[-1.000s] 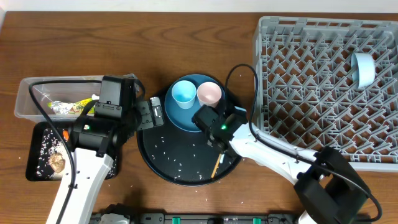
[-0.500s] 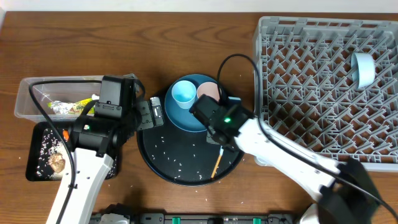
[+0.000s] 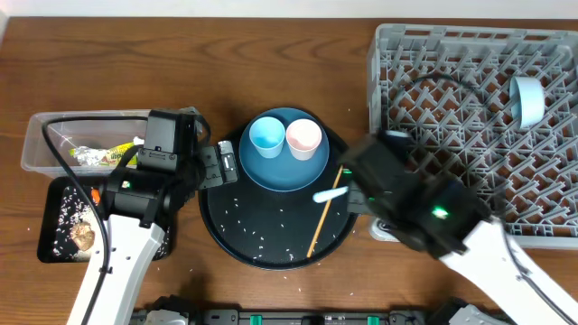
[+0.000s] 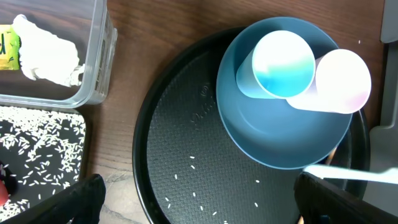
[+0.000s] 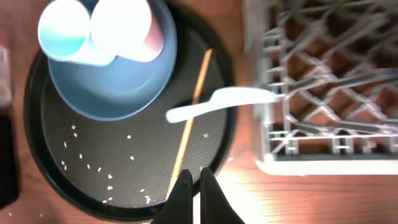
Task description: Sort waste into correct bins and load items into the dishwasher rack
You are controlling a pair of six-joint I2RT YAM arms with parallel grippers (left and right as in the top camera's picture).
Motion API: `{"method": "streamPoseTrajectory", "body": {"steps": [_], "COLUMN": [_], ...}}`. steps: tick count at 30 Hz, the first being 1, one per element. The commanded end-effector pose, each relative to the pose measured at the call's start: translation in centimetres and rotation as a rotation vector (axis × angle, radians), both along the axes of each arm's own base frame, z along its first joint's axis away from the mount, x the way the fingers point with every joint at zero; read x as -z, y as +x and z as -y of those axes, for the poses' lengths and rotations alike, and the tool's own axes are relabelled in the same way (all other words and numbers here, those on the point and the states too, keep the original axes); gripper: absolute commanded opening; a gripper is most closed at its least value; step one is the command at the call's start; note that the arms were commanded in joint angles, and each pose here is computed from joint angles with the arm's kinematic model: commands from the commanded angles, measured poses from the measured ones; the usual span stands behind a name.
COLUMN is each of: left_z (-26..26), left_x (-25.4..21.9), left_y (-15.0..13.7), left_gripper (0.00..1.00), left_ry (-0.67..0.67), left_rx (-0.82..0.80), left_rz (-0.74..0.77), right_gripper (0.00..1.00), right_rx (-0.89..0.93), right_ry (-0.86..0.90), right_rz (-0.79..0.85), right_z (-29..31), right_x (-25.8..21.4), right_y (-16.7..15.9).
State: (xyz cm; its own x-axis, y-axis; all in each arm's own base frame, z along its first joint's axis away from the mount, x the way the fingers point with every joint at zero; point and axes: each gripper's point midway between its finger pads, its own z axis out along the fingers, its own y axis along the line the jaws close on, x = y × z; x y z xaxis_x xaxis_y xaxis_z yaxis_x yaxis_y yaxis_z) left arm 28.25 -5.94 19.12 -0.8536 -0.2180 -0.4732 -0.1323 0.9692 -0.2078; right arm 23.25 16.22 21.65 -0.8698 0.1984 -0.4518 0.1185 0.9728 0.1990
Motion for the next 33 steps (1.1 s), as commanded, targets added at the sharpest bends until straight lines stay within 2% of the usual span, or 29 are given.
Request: {"method": "streamPoseTrajectory", "body": {"steps": [1,10,14,22,26,27,29,33], "left_z": [-0.3,-0.3,-0.3,-0.3,-0.3,-0.3,-0.3,-0.3], "left_x": [-0.4,-0.4,-0.4,-0.4,-0.4,-0.4,-0.4,-0.4], "left_y": [0.2,0.2,0.2,0.2,0.2,0.2,0.2,0.2], "left_gripper": [0.98,0.98,0.98,0.98,0.98,0.98,0.98,0.98], "left_ry": [0.007,0.007,0.007,0.007,0.007,0.007,0.007,0.007], "left_rx": [-0.019,-0.019,-0.019,-0.019,-0.019,-0.019,-0.019,-0.019], "left_rz": [0.011,0.011,0.011,0.011,0.011,0.011,0.011,0.011], "right_gripper": [0.01,0.01,0.01,0.11,0.18,0.33,0.52,0.55], "right_rx": [0.013,0.01,0.096,0.088,0.174,0.224,0.344,0.558], "right_ry": [-0.007,-0.032,0.003,0.077,0.123,0.13,0.134,0.144], "right_rz": [0.041,-0.032,-0.072,-0.092,-0.082,-0.083,-0.093,-0.1], "right_z": [1.7,2.7,2.2,-3.2,-5.1,-5.2,-4.9,-4.2], "right_x": [-1.7,-0.7,0.6,5.5,8.0,8.7,10.0,12.0], "right_y": [-0.2,-1.6,-1.6,-0.5,0.8,1.2,1.7,2.2]}}
